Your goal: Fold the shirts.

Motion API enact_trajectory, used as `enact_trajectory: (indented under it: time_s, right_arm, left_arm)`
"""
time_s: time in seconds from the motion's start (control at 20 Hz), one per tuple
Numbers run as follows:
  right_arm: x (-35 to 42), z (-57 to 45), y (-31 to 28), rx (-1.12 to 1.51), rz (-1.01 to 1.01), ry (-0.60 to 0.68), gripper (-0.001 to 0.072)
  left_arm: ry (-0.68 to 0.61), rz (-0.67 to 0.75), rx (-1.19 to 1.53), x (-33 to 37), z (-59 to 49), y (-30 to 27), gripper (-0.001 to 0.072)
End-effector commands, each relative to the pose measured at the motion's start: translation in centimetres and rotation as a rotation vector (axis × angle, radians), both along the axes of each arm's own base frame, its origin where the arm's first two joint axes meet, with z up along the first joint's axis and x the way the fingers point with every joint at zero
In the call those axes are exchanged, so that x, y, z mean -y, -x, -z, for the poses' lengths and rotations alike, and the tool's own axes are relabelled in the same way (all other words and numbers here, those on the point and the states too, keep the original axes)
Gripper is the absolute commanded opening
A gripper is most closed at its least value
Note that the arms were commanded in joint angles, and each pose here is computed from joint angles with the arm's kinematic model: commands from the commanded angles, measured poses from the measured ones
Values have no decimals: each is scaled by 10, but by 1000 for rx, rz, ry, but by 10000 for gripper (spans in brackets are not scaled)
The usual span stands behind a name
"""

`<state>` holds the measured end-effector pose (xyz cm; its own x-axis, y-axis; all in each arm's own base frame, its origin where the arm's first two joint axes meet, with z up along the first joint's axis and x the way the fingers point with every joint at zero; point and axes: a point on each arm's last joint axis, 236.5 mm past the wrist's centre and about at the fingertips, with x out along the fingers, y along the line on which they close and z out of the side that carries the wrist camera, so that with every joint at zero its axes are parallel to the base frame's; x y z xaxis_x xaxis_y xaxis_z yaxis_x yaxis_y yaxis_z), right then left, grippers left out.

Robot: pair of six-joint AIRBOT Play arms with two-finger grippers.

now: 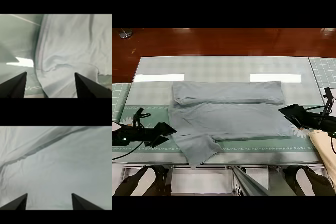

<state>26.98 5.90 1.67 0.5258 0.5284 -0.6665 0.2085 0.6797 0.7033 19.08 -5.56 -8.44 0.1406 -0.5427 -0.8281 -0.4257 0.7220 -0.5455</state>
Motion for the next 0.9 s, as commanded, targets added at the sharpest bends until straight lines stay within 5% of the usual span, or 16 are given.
enact_trajectory:
  time_s: [0.0,0.3,0.45,0.5,0.55,0.6,0.85]
  right_arm:
    - [-4,-2,2,7,13,-23,633]
    - [10,-4,-1,-6,63,-3,633]
    - [96,0,5,-56,202,259,633]
    - [121,7,16,-119,283,301,633]
    - [135,19,31,-206,350,318,633]
    - [140,31,48,-291,378,332,633]
    - [105,79,95,-521,338,216,632]
  left_arm:
    - [8,52,-31,22,8,11,703]
    - [0,176,-60,59,17,23,703]
    - [10,221,-48,68,15,26,696]
    - [12,220,-46,69,15,26,545]
    - [11,221,-43,69,15,25,220]
    - [18,244,-20,71,13,24,21]
    - [104,256,59,88,-1,13,21]
